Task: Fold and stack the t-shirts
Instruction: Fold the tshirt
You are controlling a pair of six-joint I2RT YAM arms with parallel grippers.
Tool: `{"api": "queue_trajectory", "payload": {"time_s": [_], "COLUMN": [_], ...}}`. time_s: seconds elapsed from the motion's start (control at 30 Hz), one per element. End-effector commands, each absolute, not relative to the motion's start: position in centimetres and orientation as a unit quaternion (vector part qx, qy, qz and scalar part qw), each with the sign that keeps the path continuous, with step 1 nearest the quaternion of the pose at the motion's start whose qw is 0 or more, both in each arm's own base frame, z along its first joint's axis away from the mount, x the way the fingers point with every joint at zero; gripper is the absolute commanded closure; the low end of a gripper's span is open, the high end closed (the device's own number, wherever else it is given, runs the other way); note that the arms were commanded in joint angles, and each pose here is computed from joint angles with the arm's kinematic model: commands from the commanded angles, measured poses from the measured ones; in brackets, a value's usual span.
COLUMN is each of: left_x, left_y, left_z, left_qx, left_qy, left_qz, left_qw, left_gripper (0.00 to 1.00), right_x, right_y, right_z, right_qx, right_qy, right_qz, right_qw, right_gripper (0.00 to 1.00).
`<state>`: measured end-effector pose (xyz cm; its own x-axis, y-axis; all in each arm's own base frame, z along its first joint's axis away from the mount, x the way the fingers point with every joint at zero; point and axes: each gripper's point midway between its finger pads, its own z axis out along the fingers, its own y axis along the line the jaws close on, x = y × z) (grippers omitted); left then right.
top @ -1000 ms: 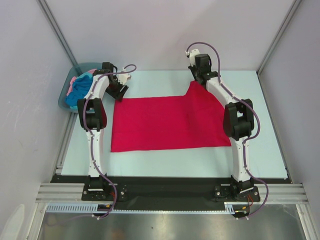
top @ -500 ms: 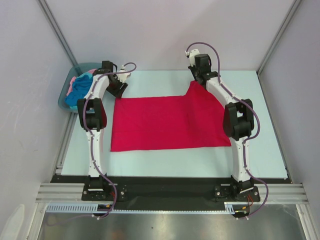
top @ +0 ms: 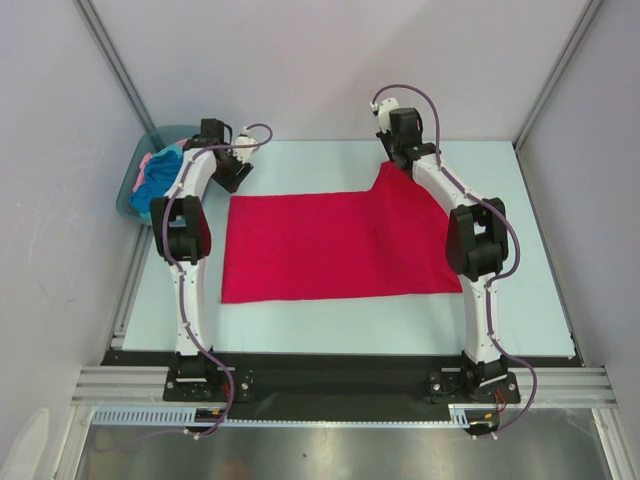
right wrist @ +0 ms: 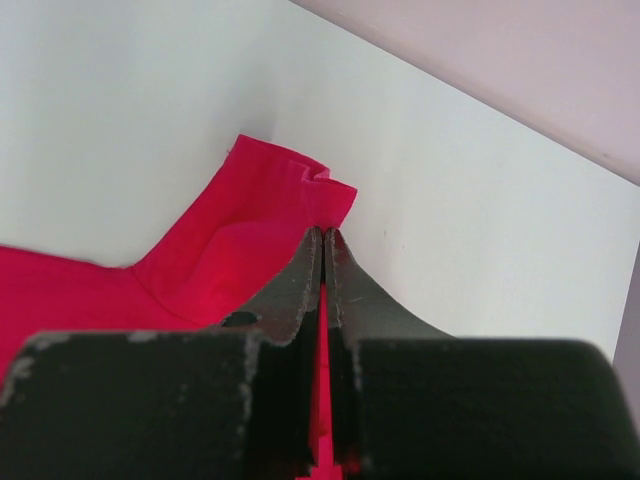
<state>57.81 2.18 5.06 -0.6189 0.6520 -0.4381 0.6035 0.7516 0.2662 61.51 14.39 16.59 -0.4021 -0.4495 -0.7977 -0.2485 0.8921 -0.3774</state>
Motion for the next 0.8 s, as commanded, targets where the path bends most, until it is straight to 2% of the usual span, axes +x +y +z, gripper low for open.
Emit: {"api": "queue_trajectory", "payload": {"time_s": [0.0, 0.47, 0.77], "left_x": [56.9, 56.3, 54.6], "left_y": [6.6, 6.8, 5.1], "left_z": [5.9, 4.4, 2.9], "left_qx": [0.351, 0.386, 0.415], "left_qy": [0.900, 0.890, 0.886], "left_qz": [0.108, 0.133, 0.098], "left_qw": [0.235, 0.201, 0.179], "left_gripper": [0.34, 0.34, 0.34], "right_x": [62.0, 61.9, 62.1], "right_y": [14.7, 14.8, 14.9], "right_z": [20.8, 20.8, 20.8], "right_qx": [-0.199, -0.198, -0.203], "right_qy": [0.805, 0.805, 0.802], "right_qz": [-0.104, -0.104, -0.108], "right_qw": [0.549, 0.549, 0.551], "right_gripper": [1.00, 1.00, 1.00]}}
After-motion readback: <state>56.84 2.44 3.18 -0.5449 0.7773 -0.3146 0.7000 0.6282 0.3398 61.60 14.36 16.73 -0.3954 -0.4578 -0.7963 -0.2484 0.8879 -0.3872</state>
